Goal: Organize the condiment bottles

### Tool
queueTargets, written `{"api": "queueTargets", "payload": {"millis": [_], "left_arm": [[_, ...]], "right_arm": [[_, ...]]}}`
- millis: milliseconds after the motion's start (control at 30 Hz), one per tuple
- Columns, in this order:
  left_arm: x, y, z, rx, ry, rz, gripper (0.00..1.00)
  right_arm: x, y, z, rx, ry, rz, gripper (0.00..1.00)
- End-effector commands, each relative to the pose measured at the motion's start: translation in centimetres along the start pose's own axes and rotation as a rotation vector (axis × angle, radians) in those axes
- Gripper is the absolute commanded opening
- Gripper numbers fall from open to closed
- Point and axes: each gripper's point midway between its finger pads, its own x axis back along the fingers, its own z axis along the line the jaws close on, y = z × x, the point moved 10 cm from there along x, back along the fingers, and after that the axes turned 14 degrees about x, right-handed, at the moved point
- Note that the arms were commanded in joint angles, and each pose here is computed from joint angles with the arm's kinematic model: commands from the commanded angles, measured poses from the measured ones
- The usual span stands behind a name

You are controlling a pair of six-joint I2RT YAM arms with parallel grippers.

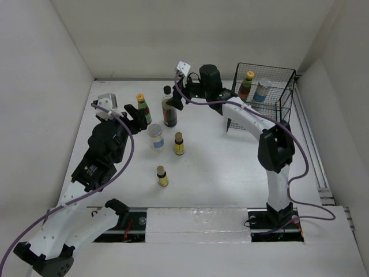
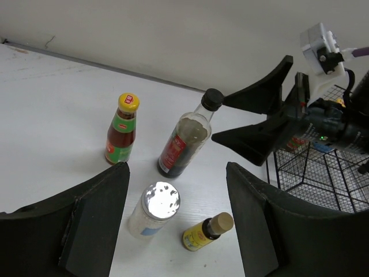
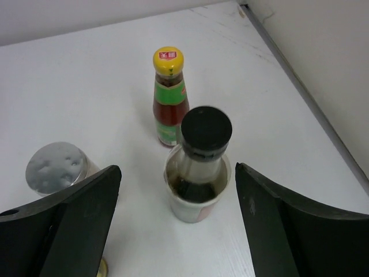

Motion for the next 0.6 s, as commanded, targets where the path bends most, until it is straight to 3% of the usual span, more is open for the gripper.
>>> {"api": "queueTargets", "payload": {"millis": [0, 267, 467, 500, 567], "left_arm": [[0.0, 0.6, -0.5, 0.025, -0.038, -0.033, 0.64], [0.3, 0.8, -0.5, 0.030, -0.044, -0.041, 0.64], [0.3, 0.8, -0.5, 0.030, -0.044, -0.041, 0.64], [0.3, 0.8, -0.5, 0.030, -0.044, -0.041, 0.64], [0.3, 0.8, -0.5, 0.030, -0.044, -0.041, 0.64]], "right_arm": [[-0.7, 2.6, -2.5, 0.095, -0.053, -0.090, 0.86], [-4.4, 1.0, -3.1, 0.046, -0.083, -0.127, 0.81], [-5.7, 2.2, -3.3, 0.020, -0.086, -0.250, 0.46], [-5.9, 1.6, -3.0, 0.004, -0.083, -0.247, 0.33], [-5.2, 3.2, -3.1, 0.014, -0.105, -0.328, 0.26]]}}
